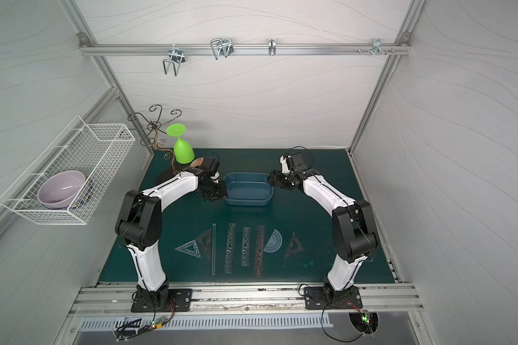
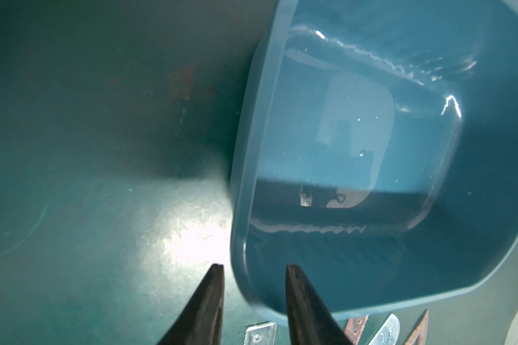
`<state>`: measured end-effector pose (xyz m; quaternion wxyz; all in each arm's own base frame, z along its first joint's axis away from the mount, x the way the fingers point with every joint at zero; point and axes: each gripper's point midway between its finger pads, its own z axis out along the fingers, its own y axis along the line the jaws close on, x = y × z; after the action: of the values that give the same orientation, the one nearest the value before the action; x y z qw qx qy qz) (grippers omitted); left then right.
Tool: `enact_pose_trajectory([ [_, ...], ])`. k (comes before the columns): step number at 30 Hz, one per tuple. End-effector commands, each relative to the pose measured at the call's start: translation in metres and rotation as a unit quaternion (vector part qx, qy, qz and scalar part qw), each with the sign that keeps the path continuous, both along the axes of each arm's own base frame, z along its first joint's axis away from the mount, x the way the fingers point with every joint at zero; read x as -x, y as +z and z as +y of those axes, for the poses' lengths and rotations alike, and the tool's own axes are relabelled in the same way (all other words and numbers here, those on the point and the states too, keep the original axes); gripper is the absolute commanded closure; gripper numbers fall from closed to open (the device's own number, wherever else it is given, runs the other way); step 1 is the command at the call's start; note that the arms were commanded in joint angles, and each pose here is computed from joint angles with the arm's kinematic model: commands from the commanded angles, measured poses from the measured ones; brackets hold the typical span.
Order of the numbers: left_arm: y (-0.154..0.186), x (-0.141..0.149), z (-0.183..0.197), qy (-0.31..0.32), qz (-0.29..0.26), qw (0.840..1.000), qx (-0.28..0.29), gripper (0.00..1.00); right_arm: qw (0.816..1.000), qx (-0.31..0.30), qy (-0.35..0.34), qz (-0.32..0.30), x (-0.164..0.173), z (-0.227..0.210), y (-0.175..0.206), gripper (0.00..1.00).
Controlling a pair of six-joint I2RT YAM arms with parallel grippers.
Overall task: Put the scattered rulers into the storage box
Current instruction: Move the storage box to the center of the board, then pick up the ruler from the center of the board.
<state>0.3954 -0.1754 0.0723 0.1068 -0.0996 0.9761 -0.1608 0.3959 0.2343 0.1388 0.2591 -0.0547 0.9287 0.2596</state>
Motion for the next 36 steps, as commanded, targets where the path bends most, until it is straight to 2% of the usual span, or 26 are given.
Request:
enact_pose_trajectory([
  [1,0.026,0.007,0.0,0.001,-0.031,0.999,0.012,0.59,0.999,0.025,0.028,-0.015,0.031,0.008,-0.006,0.29],
  [4,0.04,0.024,0.004,-0.002,-0.045,0.999,0.012,0.57,0.996,0.029,0.072,-0.038,0.059,0.027,-0.009,0.3],
  [8,0.049,0.061,0.012,-0.007,-0.055,0.998,0.001,0.55,0.991,0.035,0.116,-0.049,0.1,0.048,-0.016,0.33],
  [13,0.034,0.12,0.035,0.0,-0.046,0.998,-0.046,0.55,0.985,0.044,0.162,-0.044,0.141,0.075,-0.021,0.34],
  [15,0.024,0.145,0.047,0.001,-0.033,0.996,-0.088,0.55,0.984,0.042,0.168,-0.044,0.148,0.076,-0.022,0.34],
  [19,0.004,0.175,0.051,-0.014,-0.014,0.991,-0.133,0.55,0.983,0.038,0.171,-0.053,0.151,0.073,-0.023,0.34],
  [25,-0.016,0.183,0.046,-0.029,0.014,0.986,-0.162,0.57,0.983,0.033,0.175,-0.046,0.151,0.071,-0.024,0.36],
  [36,-0.031,0.173,0.023,-0.038,0.032,0.986,-0.158,0.59,0.987,0.008,0.153,-0.036,0.154,0.043,-0.028,0.4],
])
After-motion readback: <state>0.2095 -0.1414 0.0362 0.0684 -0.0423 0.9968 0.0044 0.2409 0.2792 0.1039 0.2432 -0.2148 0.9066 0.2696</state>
